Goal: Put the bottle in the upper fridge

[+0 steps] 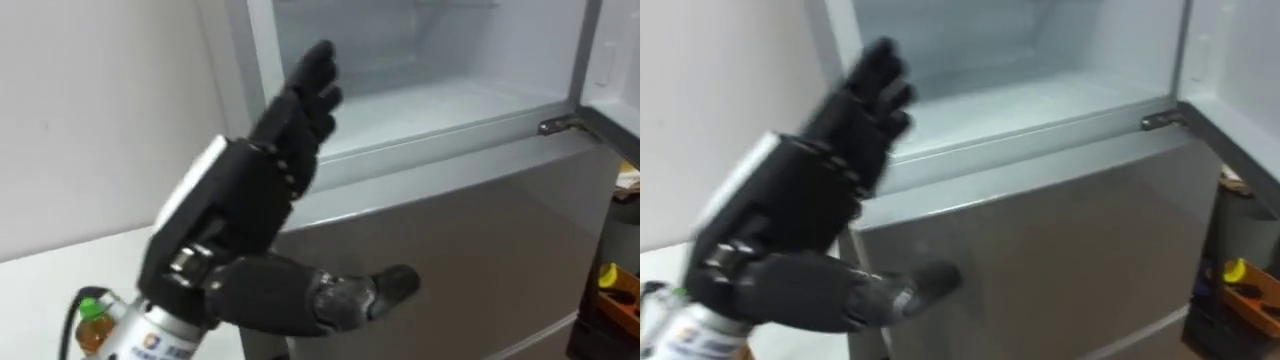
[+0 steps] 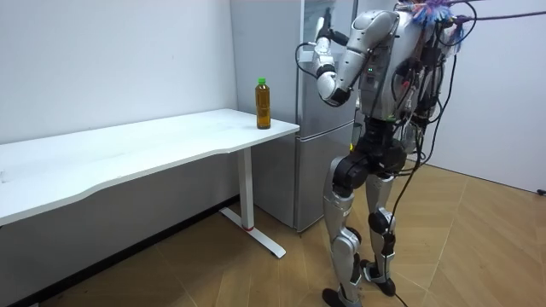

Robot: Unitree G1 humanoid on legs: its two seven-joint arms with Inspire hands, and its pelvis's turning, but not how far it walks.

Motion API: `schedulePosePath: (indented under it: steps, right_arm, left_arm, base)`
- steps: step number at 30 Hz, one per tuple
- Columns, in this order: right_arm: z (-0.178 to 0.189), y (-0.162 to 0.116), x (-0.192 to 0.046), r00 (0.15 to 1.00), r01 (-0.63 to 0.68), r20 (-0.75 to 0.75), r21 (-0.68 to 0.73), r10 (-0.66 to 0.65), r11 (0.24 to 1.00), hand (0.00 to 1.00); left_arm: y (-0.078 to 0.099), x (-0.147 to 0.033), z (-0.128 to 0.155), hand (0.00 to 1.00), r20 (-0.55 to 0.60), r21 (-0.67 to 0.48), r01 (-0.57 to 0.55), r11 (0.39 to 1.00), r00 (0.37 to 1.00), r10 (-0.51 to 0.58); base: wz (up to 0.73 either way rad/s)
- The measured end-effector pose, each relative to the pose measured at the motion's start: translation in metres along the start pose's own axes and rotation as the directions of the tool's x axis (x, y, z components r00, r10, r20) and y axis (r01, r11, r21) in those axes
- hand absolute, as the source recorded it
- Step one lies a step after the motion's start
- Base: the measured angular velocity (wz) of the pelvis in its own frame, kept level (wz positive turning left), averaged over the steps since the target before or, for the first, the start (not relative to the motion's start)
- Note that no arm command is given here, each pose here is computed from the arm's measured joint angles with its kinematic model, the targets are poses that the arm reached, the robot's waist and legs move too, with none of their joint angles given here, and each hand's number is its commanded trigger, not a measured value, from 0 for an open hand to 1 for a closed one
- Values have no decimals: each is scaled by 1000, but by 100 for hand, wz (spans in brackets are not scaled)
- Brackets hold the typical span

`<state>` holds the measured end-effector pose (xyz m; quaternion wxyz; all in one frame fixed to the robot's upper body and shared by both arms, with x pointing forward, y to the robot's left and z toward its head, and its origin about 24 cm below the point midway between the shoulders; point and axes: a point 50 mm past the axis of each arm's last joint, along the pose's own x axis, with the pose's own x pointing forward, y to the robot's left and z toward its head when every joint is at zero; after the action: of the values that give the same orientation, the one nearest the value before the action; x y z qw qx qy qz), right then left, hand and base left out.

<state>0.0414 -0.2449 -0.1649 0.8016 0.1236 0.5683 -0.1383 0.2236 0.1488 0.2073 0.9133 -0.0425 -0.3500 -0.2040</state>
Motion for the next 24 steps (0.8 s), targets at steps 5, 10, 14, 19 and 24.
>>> schedulePosePath:
  steps: [5, 10, 14, 19, 24]
  right_arm:
    - [-10, -5, -3, 1000, 21, -10, 15, -21, 1000, 0]
    - [-13, -7, -5, 1000, 27, -5, 26, -27, 999, 0]
    - [-17, -9, -6, 1000, 29, -5, 30, -29, 999, 0]
    - [-18, -8, -6, 1000, 30, 1, 32, -30, 999, 0]
    - [-23, -9, -8, 999, 41, -4, 53, -41, 998, 0]
  left_arm:
    - [31, -17, 14, 0, 65, 149, -224, 963, 974, 217]
    - [54, -41, 21, 0, 71, 272, -382, 883, 923, 377]
    - [63, -53, 27, 0, 105, 295, -482, 825, 875, 473]
    - [68, -72, 26, 0, 93, 328, -558, 762, 822, 562]
    - [76, -106, 17, 0, 5, 384, -634, 672, 729, 685]
  base:
    - [13]
    - [18]
    - [14]
    - [12]
    - [9]
